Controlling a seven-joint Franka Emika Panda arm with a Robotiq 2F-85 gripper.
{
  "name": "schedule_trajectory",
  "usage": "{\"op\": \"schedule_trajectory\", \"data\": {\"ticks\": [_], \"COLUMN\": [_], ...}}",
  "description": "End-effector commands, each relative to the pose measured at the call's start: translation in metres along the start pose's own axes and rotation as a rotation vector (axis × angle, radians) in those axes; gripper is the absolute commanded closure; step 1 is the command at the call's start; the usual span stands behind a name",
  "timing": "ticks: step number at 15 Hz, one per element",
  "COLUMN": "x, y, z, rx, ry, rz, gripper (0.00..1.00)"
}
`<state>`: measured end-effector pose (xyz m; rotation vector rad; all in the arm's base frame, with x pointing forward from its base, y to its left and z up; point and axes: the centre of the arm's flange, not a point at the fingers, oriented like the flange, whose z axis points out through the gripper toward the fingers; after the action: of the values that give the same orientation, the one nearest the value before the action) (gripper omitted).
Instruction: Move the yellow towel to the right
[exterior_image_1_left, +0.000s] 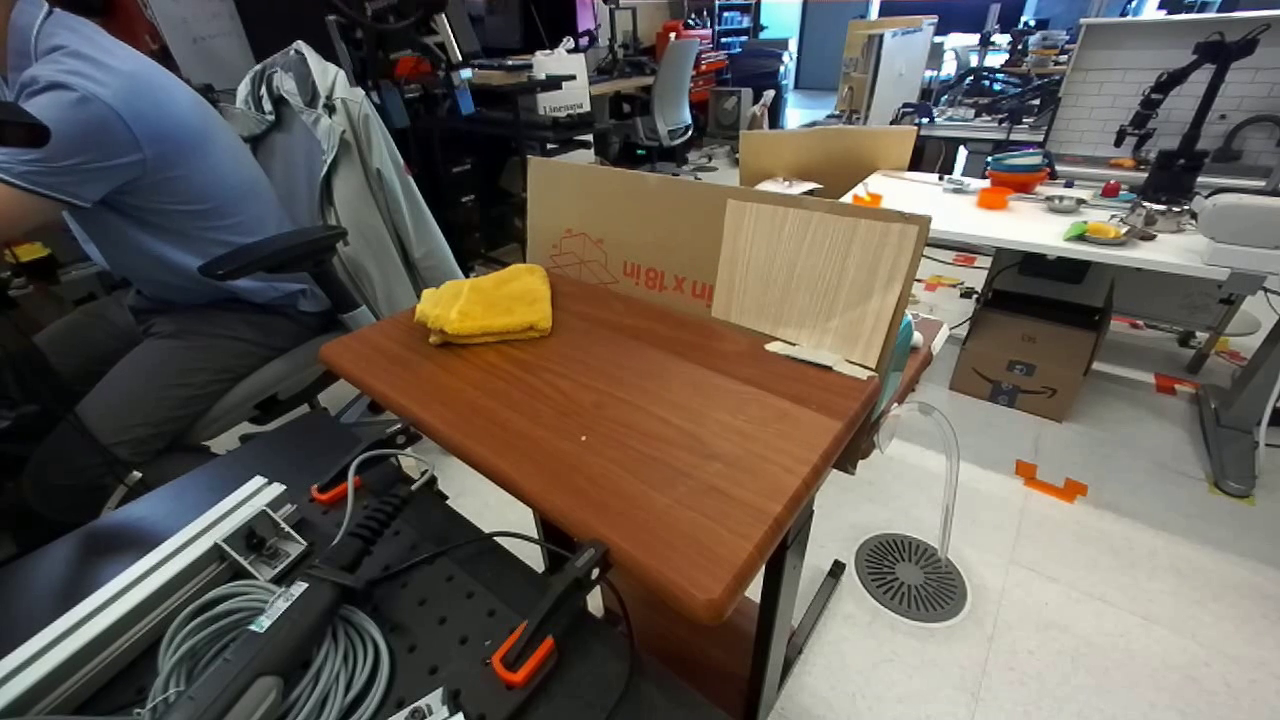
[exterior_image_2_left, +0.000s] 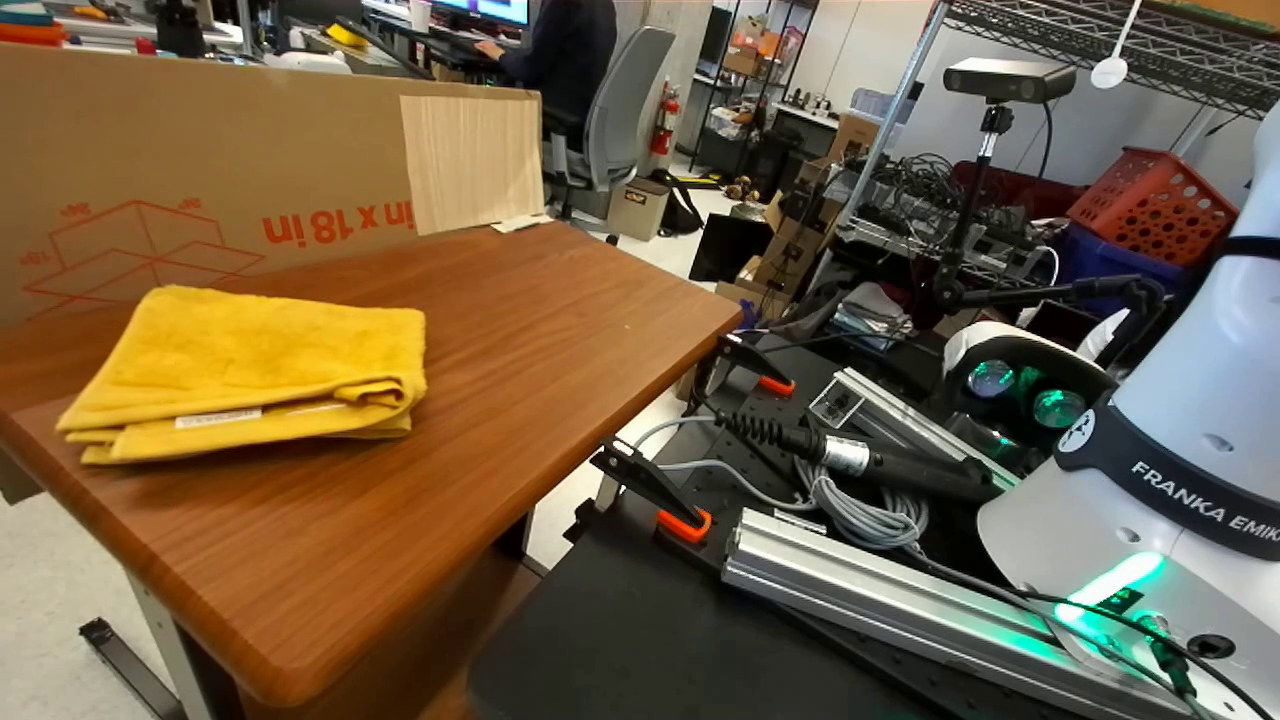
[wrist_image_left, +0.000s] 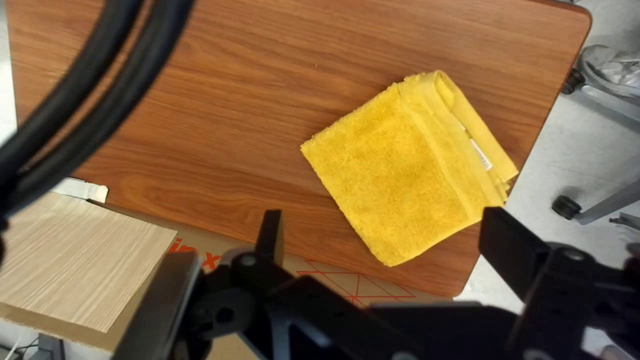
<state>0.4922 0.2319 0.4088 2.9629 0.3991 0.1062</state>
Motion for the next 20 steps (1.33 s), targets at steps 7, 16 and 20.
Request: {"op": "schedule_trajectory", "data": {"ticks": [7,16,20], "x": [0.014,0.019,0.035], "y": [-0.014,-0.032,-0.031], "z": [0.034,0.124,0.162], "rx": [-0.023,0.195,0.191], "ry": [-0.035,-0.151,-0.078], "rz": [0.01,0.09,0.21], "gripper": [0.0,0.0,0.0]}}
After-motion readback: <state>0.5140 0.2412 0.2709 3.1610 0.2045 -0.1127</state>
